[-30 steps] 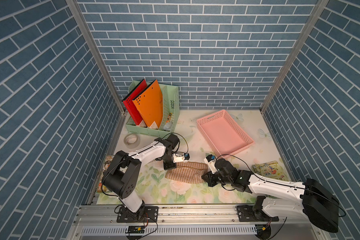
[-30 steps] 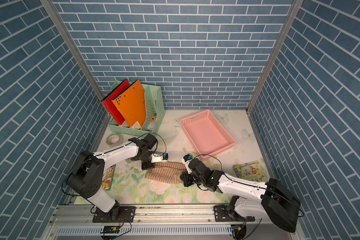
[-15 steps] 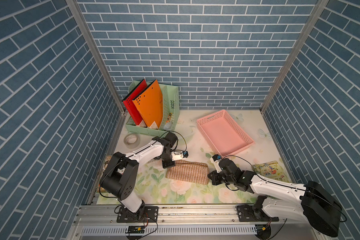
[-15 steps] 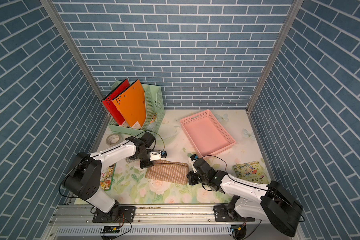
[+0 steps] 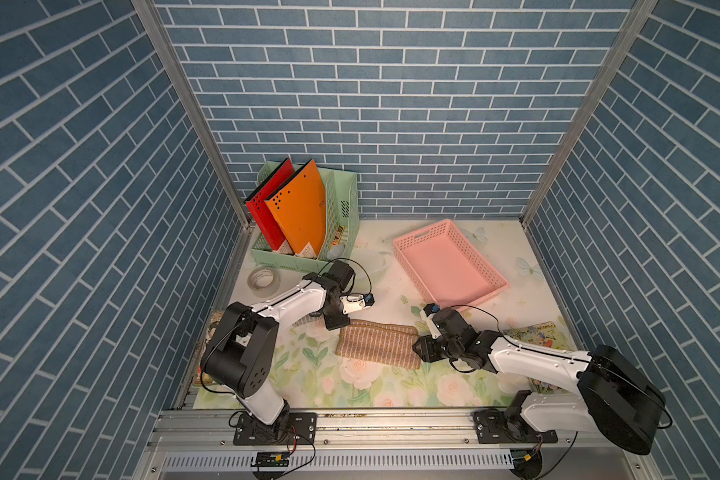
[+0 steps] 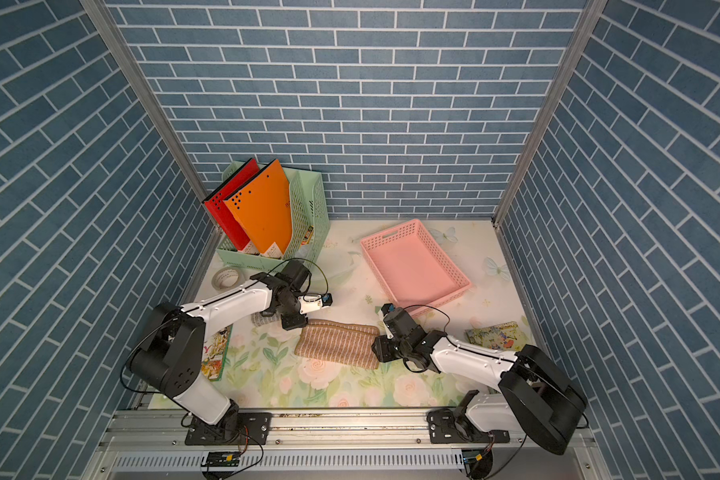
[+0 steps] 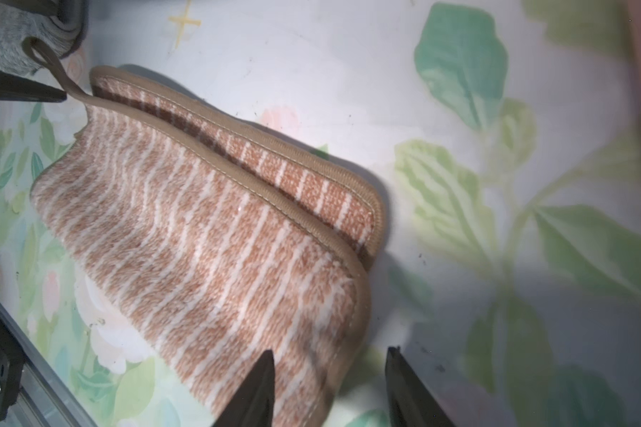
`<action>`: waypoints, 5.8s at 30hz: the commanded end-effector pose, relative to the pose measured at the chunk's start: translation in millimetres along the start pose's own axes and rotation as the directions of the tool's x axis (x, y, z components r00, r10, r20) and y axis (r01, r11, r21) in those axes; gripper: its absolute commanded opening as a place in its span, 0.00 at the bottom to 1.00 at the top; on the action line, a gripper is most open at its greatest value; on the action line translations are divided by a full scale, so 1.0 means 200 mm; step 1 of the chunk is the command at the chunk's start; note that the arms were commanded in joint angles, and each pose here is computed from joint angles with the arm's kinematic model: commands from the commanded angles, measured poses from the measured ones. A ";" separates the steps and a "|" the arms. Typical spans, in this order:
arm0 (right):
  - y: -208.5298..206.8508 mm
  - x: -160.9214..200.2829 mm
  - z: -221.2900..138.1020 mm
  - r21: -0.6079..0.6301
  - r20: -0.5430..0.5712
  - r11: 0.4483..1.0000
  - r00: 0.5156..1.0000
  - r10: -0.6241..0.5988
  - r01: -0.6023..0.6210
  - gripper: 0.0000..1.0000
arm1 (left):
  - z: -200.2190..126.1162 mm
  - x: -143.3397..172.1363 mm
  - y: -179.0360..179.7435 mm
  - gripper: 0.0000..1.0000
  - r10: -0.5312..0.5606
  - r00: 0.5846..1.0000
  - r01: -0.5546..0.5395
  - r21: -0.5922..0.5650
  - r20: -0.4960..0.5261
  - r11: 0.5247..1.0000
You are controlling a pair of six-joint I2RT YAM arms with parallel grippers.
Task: Fold the square dishcloth
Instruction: Fold the cleaning item at the center of the board, then adjust the cleaning item at the center of the board, then fold the cleaning item at the center of the board.
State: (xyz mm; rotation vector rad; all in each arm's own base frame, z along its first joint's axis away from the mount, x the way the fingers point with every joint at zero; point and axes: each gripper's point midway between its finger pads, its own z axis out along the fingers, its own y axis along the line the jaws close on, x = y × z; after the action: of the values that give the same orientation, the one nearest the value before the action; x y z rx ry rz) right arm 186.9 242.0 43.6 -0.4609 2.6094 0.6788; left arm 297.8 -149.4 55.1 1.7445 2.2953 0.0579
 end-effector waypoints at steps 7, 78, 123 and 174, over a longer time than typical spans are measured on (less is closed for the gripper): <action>0.20 -0.23 -0.17 -0.123 0.127 0.992 0.992 -0.002 0.018 0.30 | -0.25 -0.19 -0.11 0.55 -0.068 0.980 0.042 0.137 0.188 0.990; 0.53 0.43 0.12 -0.333 -0.236 0.940 0.972 -0.005 -0.076 0.00 | 0.19 -0.40 0.19 0.36 0.048 0.995 -0.023 -0.260 0.091 0.965; 0.43 -0.06 -0.11 -0.088 0.107 0.802 0.806 -0.582 0.591 0.37 | -0.05 -0.26 -0.14 0.45 -0.106 0.950 0.079 0.105 0.292 0.991; 0.55 0.26 0.34 -0.023 0.010 -0.482 -0.482 -0.876 0.876 0.31 | 0.23 -0.23 -0.17 0.42 -0.156 0.977 0.122 0.215 0.145 0.969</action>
State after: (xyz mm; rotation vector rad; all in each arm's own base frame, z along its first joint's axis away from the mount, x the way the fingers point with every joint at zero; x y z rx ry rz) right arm 129.1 363.8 26.9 -2.3042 0.8069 -0.1809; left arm 294.7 -215.5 21.6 1.5741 2.3387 -0.3629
